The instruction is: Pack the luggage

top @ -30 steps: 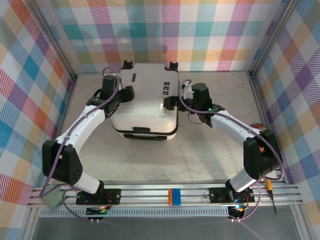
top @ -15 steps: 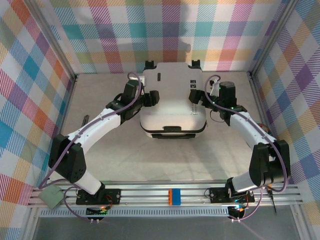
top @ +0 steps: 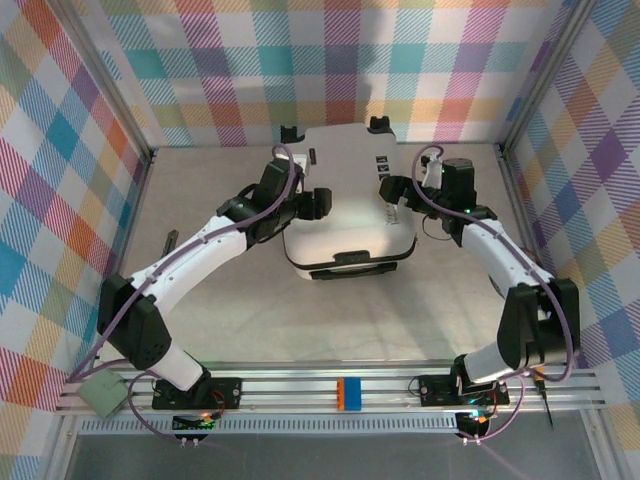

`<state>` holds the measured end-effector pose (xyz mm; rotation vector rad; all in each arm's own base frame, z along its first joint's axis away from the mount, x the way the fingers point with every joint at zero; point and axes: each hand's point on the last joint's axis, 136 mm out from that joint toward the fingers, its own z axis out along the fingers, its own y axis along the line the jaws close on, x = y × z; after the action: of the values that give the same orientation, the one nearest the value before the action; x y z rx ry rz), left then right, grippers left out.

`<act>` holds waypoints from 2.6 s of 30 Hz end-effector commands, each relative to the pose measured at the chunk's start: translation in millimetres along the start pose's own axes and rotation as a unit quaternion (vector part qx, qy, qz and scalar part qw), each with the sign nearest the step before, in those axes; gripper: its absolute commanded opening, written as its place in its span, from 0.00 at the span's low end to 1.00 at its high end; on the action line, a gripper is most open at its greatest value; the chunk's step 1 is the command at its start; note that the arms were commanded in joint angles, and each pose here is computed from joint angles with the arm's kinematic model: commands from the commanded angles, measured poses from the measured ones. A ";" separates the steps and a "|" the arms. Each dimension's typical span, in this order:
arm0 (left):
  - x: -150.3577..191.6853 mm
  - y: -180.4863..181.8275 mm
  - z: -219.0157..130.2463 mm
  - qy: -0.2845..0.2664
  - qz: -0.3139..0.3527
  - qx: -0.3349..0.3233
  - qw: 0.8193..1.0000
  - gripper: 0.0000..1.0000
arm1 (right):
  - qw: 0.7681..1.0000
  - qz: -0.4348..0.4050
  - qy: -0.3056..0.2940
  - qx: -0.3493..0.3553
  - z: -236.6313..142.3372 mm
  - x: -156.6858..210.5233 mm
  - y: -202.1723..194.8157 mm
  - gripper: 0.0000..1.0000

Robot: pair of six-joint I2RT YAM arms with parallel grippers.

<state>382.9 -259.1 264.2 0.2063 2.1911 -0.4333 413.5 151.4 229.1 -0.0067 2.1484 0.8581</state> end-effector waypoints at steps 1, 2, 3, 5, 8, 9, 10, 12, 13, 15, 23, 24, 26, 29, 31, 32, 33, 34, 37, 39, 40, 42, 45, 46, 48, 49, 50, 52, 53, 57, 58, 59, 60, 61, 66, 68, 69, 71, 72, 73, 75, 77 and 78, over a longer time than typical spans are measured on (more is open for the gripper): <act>-34.2 1.7 -59.7 -0.047 0.008 0.006 0.999 0.84 | 0.998 -0.040 -0.016 -0.051 -39.8 -19.8 47.6 0.99; -33.7 10.7 -65.4 -0.046 0.002 -0.007 0.999 0.84 | 0.998 -0.044 -0.017 -0.045 -43.9 -20.9 48.2 0.99; -31.0 19.1 -67.5 -0.042 -0.001 -0.019 0.999 0.85 | 0.998 -0.048 -0.017 -0.041 -46.2 -20.7 48.0 0.99; -20.3 42.2 -67.7 -0.031 -0.011 -0.057 0.998 0.85 | 0.998 -0.051 -0.009 -0.028 -46.1 -16.0 42.4 0.99; -0.4 71.0 -61.5 -0.009 -0.031 -0.087 0.996 0.85 | 0.999 -0.048 0.007 -0.017 -40.8 -6.7 33.3 0.99; 5.3 77.8 -58.2 -0.001 -0.040 -0.087 0.995 0.86 | 0.999 -0.046 0.010 -0.014 -38.9 -4.9 30.9 0.99; 9.8 82.8 -54.3 0.006 -0.047 -0.086 0.995 0.86 | 0.999 -0.045 0.011 -0.013 -37.9 -4.3 29.5 0.99; 18.9 90.3 -44.8 0.022 -0.062 -0.079 0.995 0.86 | 0.999 -0.043 0.016 -0.006 -35.7 -2.5 26.1 0.99; 21.5 89.5 -41.2 0.027 -0.065 -0.070 0.995 0.86 | 0.999 -0.044 0.018 -0.003 -34.9 -2.0 24.4 0.99; 26.1 80.5 -33.4 0.034 -0.065 -0.037 0.997 0.86 | 0.999 -0.044 0.024 0.008 -34.7 1.0 19.8 0.99; 39.1 57.0 -12.4 0.058 -0.084 0.036 0.994 0.87 | 0.998 -0.030 0.050 0.014 -33.8 23.0 10.4 0.99; 40.5 55.2 -9.7 0.062 -0.088 0.042 0.993 0.87 | 0.998 -0.027 0.053 0.015 -33.5 25.8 9.1 0.99; 43.0 51.9 -5.5 0.068 -0.092 0.050 0.992 0.87 | 0.998 -0.024 0.056 0.016 -32.0 30.2 6.3 0.99; 45.2 46.7 0.3 0.076 -0.097 0.067 0.990 0.87 | 0.997 -0.017 0.069 0.008 -26.8 37.9 4.5 0.99; 46.5 39.9 4.5 0.084 -0.101 0.083 0.988 0.87 | 0.997 -0.012 0.075 -0.010 -22.9 40.5 8.0 0.99; 46.9 35.5 6.2 0.087 -0.102 0.093 0.987 0.87 | 0.997 -0.008 0.079 -0.023 -20.6 41.3 11.5 0.99; 46.8 30.3 7.2 0.090 -0.103 0.103 0.985 0.87 | 0.996 -0.005 0.083 -0.037 -18.4 42.5 15.2 0.99; 46.5 25.7 7.9 0.091 -0.104 0.112 0.984 0.87 | 0.995 -0.001 0.086 -0.046 -17.0 43.2 17.5 0.99; 41.6 4.3 9.4 0.092 -0.103 0.144 0.980 0.87 | 0.992 0.007 0.091 -0.081 -13.9 43.6 27.7 0.99; 37.5 -12.5 10.9 0.093 -0.093 0.161 0.978 0.86 | 0.990 0.011 0.096 -0.100 -10.9 44.6 35.0 0.99; 35.5 -18.7 12.8 0.092 -0.089 0.166 0.978 0.87 | 0.989 0.011 0.100 -0.105 -9.2 46.1 38.0 1.00; 31.7 -30.2 18.1 0.093 -0.083 0.175 0.977 0.86 | 0.988 0.007 0.105 -0.111 -5.0 48.2 44.5 1.00; 30.4 -35.8 25.1 0.099 -0.079 0.171 0.977 0.86 | 0.988 0.007 0.107 -0.115 -2.2 49.0 47.8 1.00; 30.6 -36.0 26.4 0.100 -0.079 0.170 0.977 0.86 | 0.988 0.006 0.105 -0.114 -1.5 47.8 47.6 1.00; 29.7 -33.2 26.3 0.096 -0.076 0.162 0.979 0.85 | 0.988 0.006 0.108 -0.109 -0.9 48.6 45.4 1.00; 29.3 -30.3 25.7 0.094 -0.071 0.154 0.981 0.86 | 0.988 0.004 0.108 -0.107 -1.0 49.3 44.8 1.00; 28.1 -27.4 24.1 0.090 -0.066 0.146 0.983 0.86 | 0.989 0.001 0.107 -0.102 -1.7 49.0 43.6 1.00; 23.4 -21.7 18.6 0.081 -0.055 0.129 0.987 0.86 | 0.992 -0.006 0.099 -0.081 -3.9 47.3 38.2 1.00; 19.1 -16.4 14.3 0.073 -0.047 0.115 0.990 0.86 | 0.994 -0.013 0.089 -0.060 -6.7 43.0 33.1 1.00; -12.4 12.9 -21.0 0.017 -0.014 0.033 0.999 0.89 | 0.999 -0.032 0.015 0.018 -37.8 10.1 15.9 0.99; -20.3 19.5 -32.5 0.003 -0.012 0.018 1.000 0.97 | 0.999 -0.038 -0.003 0.033 -48.4 0.9 14.2 0.99; -29.4 25.6 -46.8 -0.014 -0.011 0.007 1.000 1.00 | 0.997 -0.047 -0.028 0.051 -62.6 -10.6 14.1 0.99; -37.8 31.5 -61.0 -0.031 -0.012 0.003 0.999 1.00 | 0.996 -0.053 -0.045 0.064 -74.7 -18.9 13.7 0.99; -43.8 37.5 -72.3 -0.044 -0.015 -0.003 0.999 1.00 | 0.994 -0.058 -0.054 0.071 -84.3 -25.0 15.1 0.99; -55.8 88.6 -123.8 -0.082 -0.035 -0.090 0.992 1.00 | 0.987 -0.064 -0.072 0.128 -120.2 -37.7 6.8 0.99; -52.1 109.1 -137.0 -0.089 -0.045 -0.128 0.987 1.00 | 0.984 -0.067 -0.093 0.139 -129.1 -34.2 1.8 0.99; -49.3 116.0 -142.7 -0.098 -0.048 -0.137 0.985 1.00 | 0.981 -0.071 -0.109 0.144 -134.5 -31.6 -0.7 0.99; -44.8 130.9 -154.1 -0.126 -0.072 -0.155 0.977 1.00 | 0.975 -0.071 -0.133 0.161 -142.4 -26.3 -9.9 0.99; -43.0 137.0 -159.3 -0.141 -0.081 -0.158 0.974 1.00 | 0.972 -0.068 -0.144 0.173 -147.0 -23.1 -15.7 0.99; -40.6 141.2 -162.9 -0.153 -0.082 -0.159 0.972 1.00 | 0.969 -0.067 -0.152 0.181 -150.4 -20.9 -19.9 0.99; -32.9 156.3 -169.9 -0.192 -0.085 -0.183 0.960 1.00 | 0.963 -0.065 -0.163 0.205 -154.8 -13.6 -32.7 0.99; -21.5 175.6 -175.1 -0.219 -0.092 -0.219 0.946 1.00 | 0.959 -0.072 -0.168 0.219 -154.3 -6.6 -42.9 0.99; -14.8 187.8 -177.2 -0.227 -0.101 -0.246 0.937 1.00 | 0.957 -0.075 -0.170 0.224 -154.5 -5.0 -46.3 0.99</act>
<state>317.0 -49.7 322.4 -0.2414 1.9288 -0.1302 320.1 41.5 271.1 0.1650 2.0007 0.3433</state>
